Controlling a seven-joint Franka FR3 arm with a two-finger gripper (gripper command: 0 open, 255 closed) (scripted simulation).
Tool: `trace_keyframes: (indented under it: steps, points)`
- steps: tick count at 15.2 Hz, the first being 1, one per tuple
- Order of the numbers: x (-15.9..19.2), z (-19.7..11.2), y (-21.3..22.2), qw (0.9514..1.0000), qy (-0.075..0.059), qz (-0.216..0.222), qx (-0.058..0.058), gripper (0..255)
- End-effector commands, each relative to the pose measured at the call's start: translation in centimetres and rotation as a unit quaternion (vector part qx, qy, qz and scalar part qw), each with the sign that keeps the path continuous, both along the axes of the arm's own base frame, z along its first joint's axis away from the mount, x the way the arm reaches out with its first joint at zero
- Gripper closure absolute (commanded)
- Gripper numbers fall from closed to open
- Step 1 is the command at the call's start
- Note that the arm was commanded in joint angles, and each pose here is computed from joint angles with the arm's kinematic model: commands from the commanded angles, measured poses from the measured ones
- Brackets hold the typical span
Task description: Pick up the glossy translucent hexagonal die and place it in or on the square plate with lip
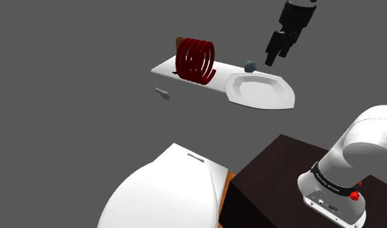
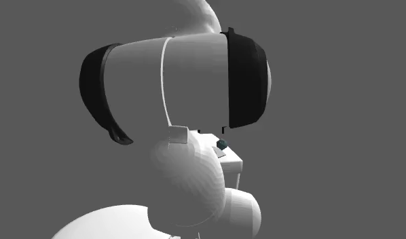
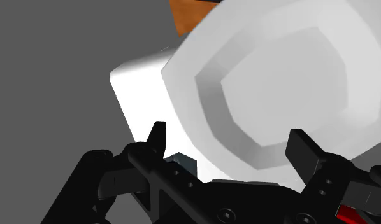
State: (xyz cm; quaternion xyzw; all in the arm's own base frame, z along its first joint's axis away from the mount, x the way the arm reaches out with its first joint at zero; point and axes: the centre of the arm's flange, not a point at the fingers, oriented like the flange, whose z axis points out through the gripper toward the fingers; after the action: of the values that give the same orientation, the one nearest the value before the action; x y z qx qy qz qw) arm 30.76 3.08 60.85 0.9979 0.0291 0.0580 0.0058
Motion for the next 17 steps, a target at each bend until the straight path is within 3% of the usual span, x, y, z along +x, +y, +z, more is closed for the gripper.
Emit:
trace_keyframes:
  steps: [1, 9, 17]
  points:
    - [0.0, 0.0, 0.0, 1.0, 0.0, 0.0, 0.0, 0]
    - [8.0, -4.1, -3.7, 0.9989, -0.038, 0.025, 0.008, 0]
    - [9.2, -8.2, -3.8, 0.9988, -0.04, 0.026, 0.008, 0]
